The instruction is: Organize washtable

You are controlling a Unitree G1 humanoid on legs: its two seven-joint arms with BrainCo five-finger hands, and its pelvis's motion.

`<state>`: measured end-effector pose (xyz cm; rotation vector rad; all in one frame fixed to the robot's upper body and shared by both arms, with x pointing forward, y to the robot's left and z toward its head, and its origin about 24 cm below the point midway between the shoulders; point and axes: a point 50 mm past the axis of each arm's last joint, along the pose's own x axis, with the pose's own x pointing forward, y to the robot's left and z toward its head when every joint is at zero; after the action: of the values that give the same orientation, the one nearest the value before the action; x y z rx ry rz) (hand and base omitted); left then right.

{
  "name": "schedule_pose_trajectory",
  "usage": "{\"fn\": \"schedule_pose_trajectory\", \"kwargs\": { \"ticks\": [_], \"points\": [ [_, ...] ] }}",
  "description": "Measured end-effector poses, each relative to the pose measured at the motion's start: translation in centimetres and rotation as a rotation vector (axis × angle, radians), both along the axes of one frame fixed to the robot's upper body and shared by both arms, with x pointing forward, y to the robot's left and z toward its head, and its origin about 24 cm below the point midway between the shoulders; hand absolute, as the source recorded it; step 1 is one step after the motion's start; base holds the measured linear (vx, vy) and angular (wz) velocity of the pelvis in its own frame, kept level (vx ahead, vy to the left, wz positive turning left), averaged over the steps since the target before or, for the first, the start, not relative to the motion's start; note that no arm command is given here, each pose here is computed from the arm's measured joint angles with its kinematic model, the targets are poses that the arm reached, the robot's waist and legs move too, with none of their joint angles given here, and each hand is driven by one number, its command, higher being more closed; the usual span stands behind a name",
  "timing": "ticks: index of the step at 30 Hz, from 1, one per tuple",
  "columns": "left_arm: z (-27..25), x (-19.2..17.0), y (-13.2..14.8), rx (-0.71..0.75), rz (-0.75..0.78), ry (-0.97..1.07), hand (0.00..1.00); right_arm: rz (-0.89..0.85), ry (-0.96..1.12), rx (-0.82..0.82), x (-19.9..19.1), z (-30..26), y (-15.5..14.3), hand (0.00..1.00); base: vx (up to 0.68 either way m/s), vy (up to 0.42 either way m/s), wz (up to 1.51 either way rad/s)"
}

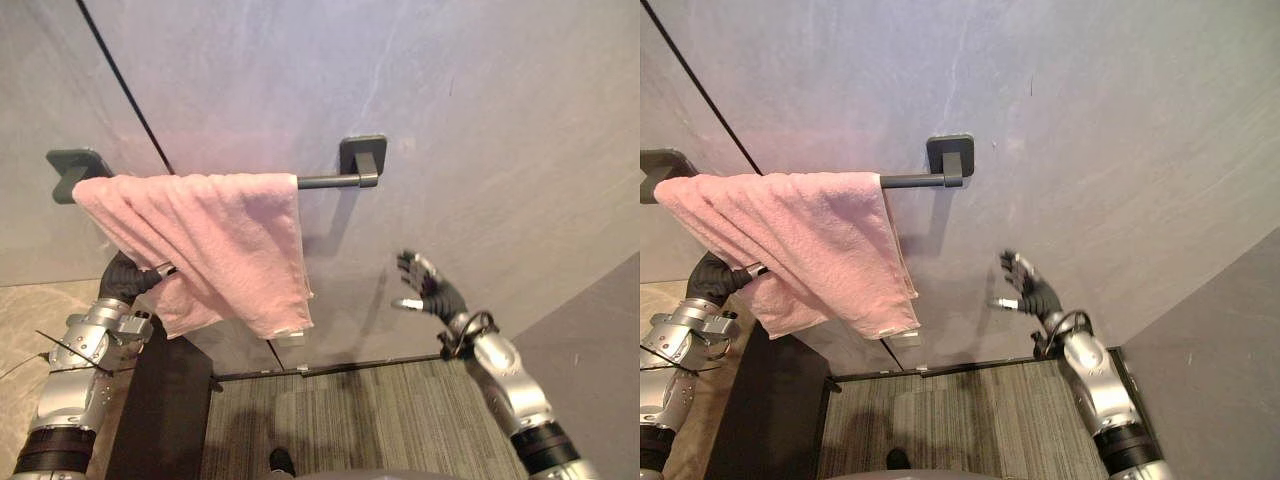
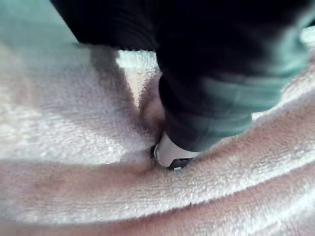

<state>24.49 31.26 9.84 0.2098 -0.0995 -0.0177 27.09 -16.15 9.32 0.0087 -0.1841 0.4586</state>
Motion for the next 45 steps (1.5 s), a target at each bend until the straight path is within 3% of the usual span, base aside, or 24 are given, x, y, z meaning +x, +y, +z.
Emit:
{"fn": "schedule_pose_trajectory", "kwargs": {
  "ticks": [3,7,14,24,35,45],
  "points": [
    [-0.2,0.0,-0.2,-0.007,-0.004,0.002,1.00,0.075,-0.110,0.048,0.7,2.8,1.5,0.00,-0.10,0.005,0.00],
    [-0.2,0.1,-0.6,-0.020,-0.012,-0.007,1.00,0.127,-0.106,0.070,0.8,3.1,2.6,0.00,-0.07,0.028,0.04],
    [-0.2,0.4,-1.0,-0.049,0.000,-0.027,1.00,0.290,-0.119,0.036,1.3,4.1,6.2,0.00,-0.02,0.017,-0.03],
    [-0.3,1.4,-1.7,-0.094,0.016,-0.046,1.00,0.378,-0.051,-0.065,3.6,3.3,10.5,0.00,0.00,0.001,0.09],
    [-0.1,2.5,-2.2,-0.098,0.012,-0.048,1.00,0.296,-0.099,-0.165,6.0,4.8,11.5,0.00,0.00,-0.006,0.03],
    [0.2,2.9,-2.2,-0.099,0.012,-0.056,1.00,0.224,-0.094,-0.177,7.1,5.1,10.1,0.00,0.00,-0.002,0.03]
  ]
}}
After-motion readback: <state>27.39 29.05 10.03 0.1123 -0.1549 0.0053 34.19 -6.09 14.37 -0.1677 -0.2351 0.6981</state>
